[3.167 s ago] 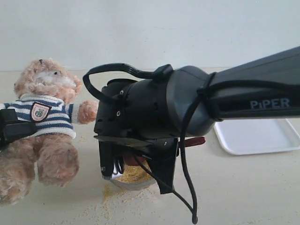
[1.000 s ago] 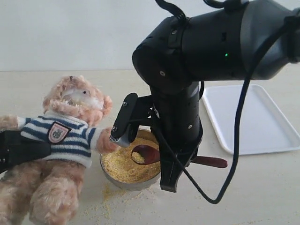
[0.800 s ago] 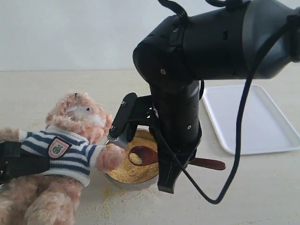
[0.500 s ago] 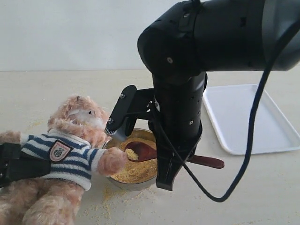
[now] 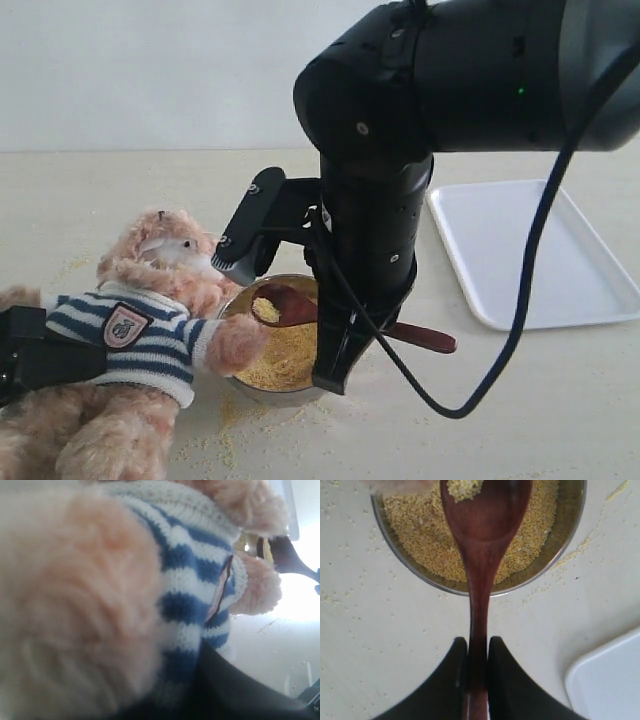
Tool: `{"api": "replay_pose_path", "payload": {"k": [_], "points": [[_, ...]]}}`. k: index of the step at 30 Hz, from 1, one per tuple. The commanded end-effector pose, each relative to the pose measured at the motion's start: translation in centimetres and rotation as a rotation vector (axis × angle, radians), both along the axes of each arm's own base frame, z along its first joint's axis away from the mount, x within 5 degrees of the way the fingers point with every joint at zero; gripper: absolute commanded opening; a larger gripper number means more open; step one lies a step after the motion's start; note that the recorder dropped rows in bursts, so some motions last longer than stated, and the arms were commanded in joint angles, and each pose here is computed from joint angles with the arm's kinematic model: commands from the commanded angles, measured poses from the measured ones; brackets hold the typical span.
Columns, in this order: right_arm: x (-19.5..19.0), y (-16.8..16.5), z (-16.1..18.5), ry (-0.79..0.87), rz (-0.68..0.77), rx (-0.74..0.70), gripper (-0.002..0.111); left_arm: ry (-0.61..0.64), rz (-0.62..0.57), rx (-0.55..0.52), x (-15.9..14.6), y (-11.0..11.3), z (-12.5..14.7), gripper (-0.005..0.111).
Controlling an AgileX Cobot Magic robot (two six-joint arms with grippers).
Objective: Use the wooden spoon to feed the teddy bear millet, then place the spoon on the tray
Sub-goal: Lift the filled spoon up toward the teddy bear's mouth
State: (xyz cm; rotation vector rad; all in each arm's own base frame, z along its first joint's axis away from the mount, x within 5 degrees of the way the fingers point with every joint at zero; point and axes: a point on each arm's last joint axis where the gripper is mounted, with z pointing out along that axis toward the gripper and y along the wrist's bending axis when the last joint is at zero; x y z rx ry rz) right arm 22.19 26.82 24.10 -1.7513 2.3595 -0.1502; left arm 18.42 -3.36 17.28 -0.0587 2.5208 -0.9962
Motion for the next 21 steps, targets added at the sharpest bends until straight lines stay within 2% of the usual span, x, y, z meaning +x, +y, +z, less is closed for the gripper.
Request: {"api": "replay_pose_path", "payload": {"k": [1,5,8,12,21], "points": [[0.1,-0.4,0.5,-0.018,0.004,-0.024,0.0,0.009,0.026,-0.052,0.0,-0.2,0.2,0.005],[0.6,-0.4,0.6,-0.056,0.014,-0.016,0.0,-0.002,-0.036,-0.069,-0.3,-0.5,0.4,0.005],[1.6,-0.8,0.7,-0.072,-0.056,0.034,0.0,0.008,-0.041,-0.04,-0.4,-0.4,0.2,0.005],[2.3,-2.0,1.1,-0.035,-0.132,0.066,0.0,0.059,-0.1,-0.065,-1.0,-0.7,0.2,0.005],[1.4,-3.6,4.5,-0.079,-0.132,0.118,0.0,0.116,-0.063,-0.045,-1.1,-0.5,-0.1,0.005]]}}
